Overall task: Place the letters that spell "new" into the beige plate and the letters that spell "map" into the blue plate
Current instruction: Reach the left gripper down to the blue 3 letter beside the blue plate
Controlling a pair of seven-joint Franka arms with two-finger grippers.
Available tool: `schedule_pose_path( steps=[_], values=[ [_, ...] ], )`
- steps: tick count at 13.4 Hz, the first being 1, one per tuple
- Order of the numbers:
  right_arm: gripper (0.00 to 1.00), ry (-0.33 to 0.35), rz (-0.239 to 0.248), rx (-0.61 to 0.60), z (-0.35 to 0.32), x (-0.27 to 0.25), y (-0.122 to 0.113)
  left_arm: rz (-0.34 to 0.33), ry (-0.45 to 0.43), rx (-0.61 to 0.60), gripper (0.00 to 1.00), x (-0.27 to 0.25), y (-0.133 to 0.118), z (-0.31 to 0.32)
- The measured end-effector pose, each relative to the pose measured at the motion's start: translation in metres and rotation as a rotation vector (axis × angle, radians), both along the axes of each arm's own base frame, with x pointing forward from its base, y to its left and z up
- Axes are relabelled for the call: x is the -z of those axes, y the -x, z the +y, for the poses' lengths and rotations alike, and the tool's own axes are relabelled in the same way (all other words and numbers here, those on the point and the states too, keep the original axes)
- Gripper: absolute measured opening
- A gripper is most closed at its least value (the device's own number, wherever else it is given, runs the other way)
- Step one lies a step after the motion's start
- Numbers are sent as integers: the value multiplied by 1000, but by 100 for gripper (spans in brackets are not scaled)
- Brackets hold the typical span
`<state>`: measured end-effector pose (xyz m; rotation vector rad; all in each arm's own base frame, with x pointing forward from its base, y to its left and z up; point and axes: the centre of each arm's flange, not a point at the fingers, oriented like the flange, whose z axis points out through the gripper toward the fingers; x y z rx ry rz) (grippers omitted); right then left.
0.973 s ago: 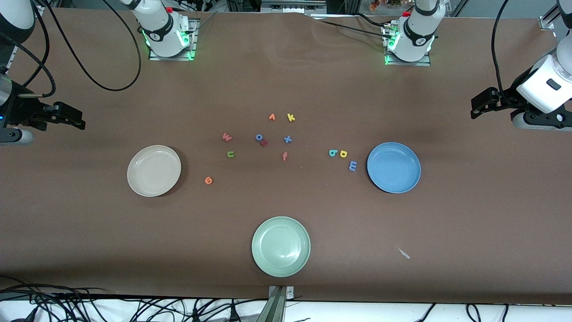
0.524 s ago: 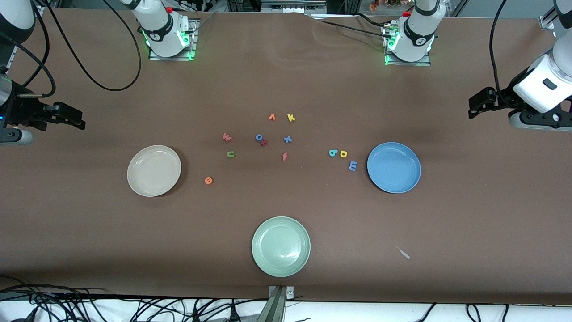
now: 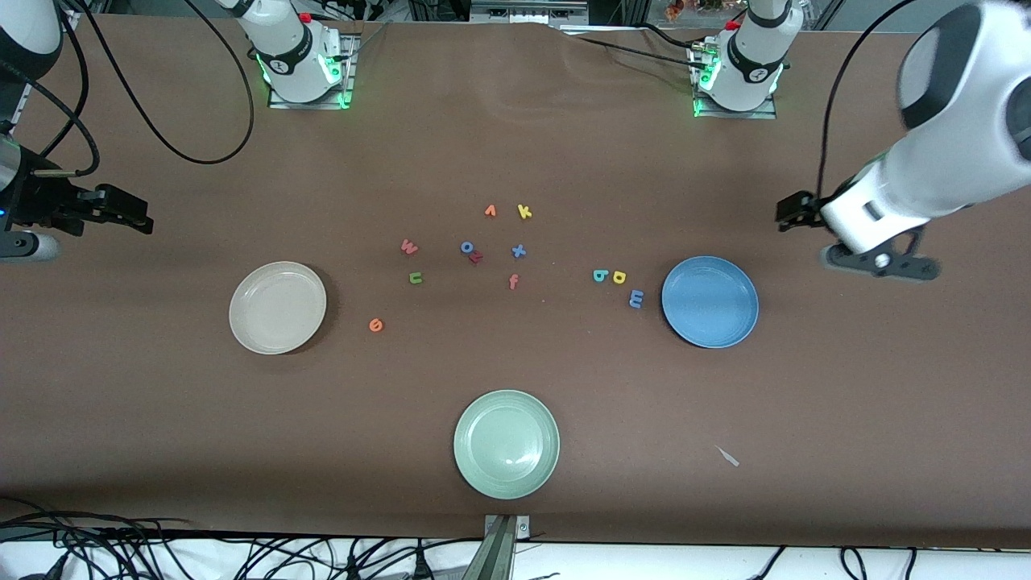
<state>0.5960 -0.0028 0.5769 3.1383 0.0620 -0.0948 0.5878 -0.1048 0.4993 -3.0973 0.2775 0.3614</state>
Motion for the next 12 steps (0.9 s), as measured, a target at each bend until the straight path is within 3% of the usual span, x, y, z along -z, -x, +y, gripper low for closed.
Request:
schedule_pose_path(
  steps=[6, 9, 12],
  values=[
    [100, 0, 2, 1, -1, 1, -1, 35, 41, 76, 100, 128, -30, -83],
    [100, -1, 24, -12, 6, 14, -5, 30, -3, -37, 100, 183, -15, -161],
    [100, -6, 31, -33, 18, 18, -6, 18, -21, -59, 100, 233, 2, -214]
  ],
)
